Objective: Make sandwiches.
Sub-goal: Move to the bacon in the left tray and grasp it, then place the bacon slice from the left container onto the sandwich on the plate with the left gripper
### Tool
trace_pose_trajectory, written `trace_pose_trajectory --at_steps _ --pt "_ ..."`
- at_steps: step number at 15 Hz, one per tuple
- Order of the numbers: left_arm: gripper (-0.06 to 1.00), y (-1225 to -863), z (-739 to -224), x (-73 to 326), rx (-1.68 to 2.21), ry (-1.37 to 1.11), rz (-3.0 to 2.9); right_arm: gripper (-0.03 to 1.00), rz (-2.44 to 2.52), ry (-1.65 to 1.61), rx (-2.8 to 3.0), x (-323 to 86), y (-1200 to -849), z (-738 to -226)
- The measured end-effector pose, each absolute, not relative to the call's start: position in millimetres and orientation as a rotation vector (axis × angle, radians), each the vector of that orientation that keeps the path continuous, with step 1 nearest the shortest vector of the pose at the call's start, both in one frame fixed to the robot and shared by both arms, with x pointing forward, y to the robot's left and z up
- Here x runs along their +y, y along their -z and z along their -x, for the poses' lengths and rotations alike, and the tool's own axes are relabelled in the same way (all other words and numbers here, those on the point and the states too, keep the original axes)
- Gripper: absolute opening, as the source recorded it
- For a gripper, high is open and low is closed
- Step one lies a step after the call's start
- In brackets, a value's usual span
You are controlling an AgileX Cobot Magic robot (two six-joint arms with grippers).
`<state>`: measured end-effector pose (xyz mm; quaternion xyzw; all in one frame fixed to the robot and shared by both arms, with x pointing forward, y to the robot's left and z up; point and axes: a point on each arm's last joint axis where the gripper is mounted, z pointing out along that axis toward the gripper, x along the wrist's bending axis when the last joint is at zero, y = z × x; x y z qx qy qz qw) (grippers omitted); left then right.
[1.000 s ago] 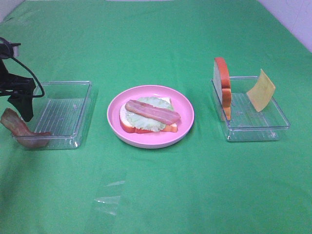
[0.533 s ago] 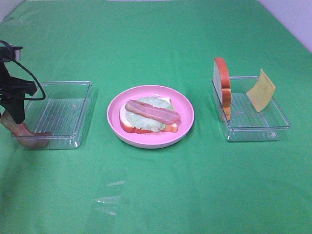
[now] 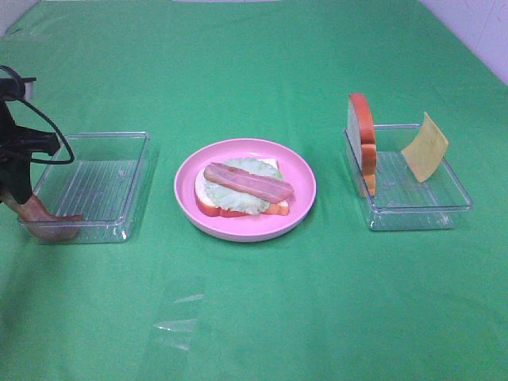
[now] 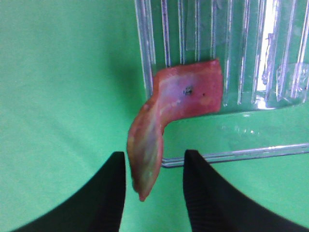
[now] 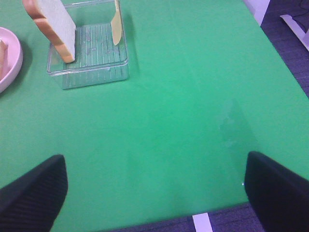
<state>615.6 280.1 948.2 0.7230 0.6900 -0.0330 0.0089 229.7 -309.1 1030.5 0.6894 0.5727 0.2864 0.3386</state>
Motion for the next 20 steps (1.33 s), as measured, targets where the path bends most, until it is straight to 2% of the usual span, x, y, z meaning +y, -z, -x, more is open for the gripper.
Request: trace_pose_trajectory --at_steps 2,3,6,9,15,20 --pt "0.07 -948 -616 280 2.155 0.101 -2.258 0.96 -1.796 -0.746 1.492 -309 -1030 -230" --pt "0.01 -948 -616 280 2.154 0.100 -2.257 0.96 -1.796 -0.746 1.492 -309 -1030 -230" --pt "0.00 -948 -612 276 2.161 0.158 -2.277 0.96 -1.796 -0.746 1.492 -309 -1030 -230" --pt "0.00 -964 -604 251 2.061 0.146 -2.360 0.96 -1.796 -0.746 1.492 -309 -1030 -230" --pt "0.00 -1055 -605 198 1.789 -0.067 -2.302 0.96 -1.796 -0.746 1.492 -309 -1030 -230" --pt "0.00 -1092 -601 147 1.591 -0.008 -2.208 0.96 -1.796 -0.746 1.492 -309 -1030 -230"
